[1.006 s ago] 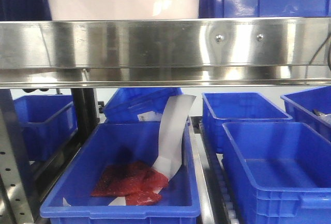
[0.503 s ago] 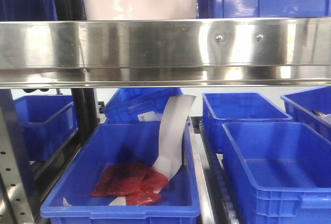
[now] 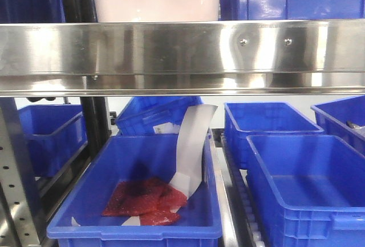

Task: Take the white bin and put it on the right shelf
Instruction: 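Open both grippers and pull them back from the bin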

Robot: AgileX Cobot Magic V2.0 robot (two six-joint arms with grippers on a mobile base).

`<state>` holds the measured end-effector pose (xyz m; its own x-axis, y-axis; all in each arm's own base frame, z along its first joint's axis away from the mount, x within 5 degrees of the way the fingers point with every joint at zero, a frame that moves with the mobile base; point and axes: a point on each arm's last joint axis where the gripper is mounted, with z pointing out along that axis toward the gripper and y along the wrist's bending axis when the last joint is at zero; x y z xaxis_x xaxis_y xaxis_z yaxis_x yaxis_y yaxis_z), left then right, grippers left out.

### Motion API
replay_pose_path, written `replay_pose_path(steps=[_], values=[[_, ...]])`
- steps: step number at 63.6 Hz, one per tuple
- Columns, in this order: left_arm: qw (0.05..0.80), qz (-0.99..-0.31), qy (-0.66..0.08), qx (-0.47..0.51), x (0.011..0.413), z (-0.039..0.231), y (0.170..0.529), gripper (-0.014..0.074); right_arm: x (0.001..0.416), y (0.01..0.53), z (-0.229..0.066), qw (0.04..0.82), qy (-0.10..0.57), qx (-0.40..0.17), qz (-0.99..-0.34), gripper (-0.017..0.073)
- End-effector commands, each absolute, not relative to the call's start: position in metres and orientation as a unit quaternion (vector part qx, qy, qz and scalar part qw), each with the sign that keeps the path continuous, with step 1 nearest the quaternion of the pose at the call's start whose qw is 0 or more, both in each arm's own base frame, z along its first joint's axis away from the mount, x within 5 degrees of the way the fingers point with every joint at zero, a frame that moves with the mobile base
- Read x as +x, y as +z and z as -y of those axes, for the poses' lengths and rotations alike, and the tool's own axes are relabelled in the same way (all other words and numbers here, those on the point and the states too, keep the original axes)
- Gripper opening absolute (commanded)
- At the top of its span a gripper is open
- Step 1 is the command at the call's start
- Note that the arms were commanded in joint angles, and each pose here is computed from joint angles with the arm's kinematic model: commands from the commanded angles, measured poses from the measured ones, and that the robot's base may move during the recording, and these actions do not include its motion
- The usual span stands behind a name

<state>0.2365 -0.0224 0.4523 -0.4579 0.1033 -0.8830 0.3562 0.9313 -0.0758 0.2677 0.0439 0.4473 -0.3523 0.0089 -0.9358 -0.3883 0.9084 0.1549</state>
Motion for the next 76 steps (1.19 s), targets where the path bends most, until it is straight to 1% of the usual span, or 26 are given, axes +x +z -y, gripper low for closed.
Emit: replay_pose_path(steps=[1, 12, 19, 24, 34, 40, 47, 56, 67, 76], values=[[0.576, -0.803, -0.108, 0.109, 0.214, 0.019, 0.457, -0.0119, 0.239, 0.457, -0.035, 0.627, 0.157, -0.077, -0.759, 0.0073], [0.625, -0.772, -0.075, 0.086, 0.174, 0.015, 0.426, -0.0118, 0.188, 0.41, -0.022, 0.656, 0.113, -0.035, -0.746, 0.0073], [0.643, -0.758, -0.07, 0.082, 0.154, 0.016, 0.407, -0.0118, 0.162, 0.378, -0.017, 0.661, 0.076, -0.038, -0.745, 0.0073], [0.653, -0.747, -0.071, 0.102, 0.138, 0.021, 0.389, -0.0118, 0.137, 0.362, -0.013, 0.679, 0.052, -0.041, -0.731, 0.0073], [0.665, -0.731, -0.09, 0.128, 0.111, 0.03, 0.363, -0.0118, 0.098, 0.337, -0.01, 0.711, 0.045, -0.032, -0.701, 0.0073], [0.672, -0.72, -0.099, 0.139, 0.094, 0.031, 0.352, -0.0118, 0.08, 0.326, -0.01, 0.721, 0.048, -0.036, -0.69, 0.0073], [0.691, -0.703, -0.098, 0.141, 0.075, 0.029, 0.344, -0.0119, 0.069, 0.322, -0.012, 0.725, 0.053, -0.045, -0.685, 0.0073], [0.705, -0.687, -0.102, 0.143, 0.059, 0.028, 0.339, -0.0119, 0.066, 0.322, -0.012, 0.728, 0.054, -0.047, -0.682, 0.0073], [0.704, -0.684, -0.141, 0.129, 0.056, 0.031, 0.34, -0.0119, 0.066, 0.321, -0.013, 0.725, 0.056, -0.049, -0.685, 0.0073], [0.703, -0.683, -0.158, 0.121, 0.056, 0.032, 0.341, -0.0119, 0.066, 0.321, -0.013, 0.723, 0.057, -0.05, -0.687, 0.0073]])
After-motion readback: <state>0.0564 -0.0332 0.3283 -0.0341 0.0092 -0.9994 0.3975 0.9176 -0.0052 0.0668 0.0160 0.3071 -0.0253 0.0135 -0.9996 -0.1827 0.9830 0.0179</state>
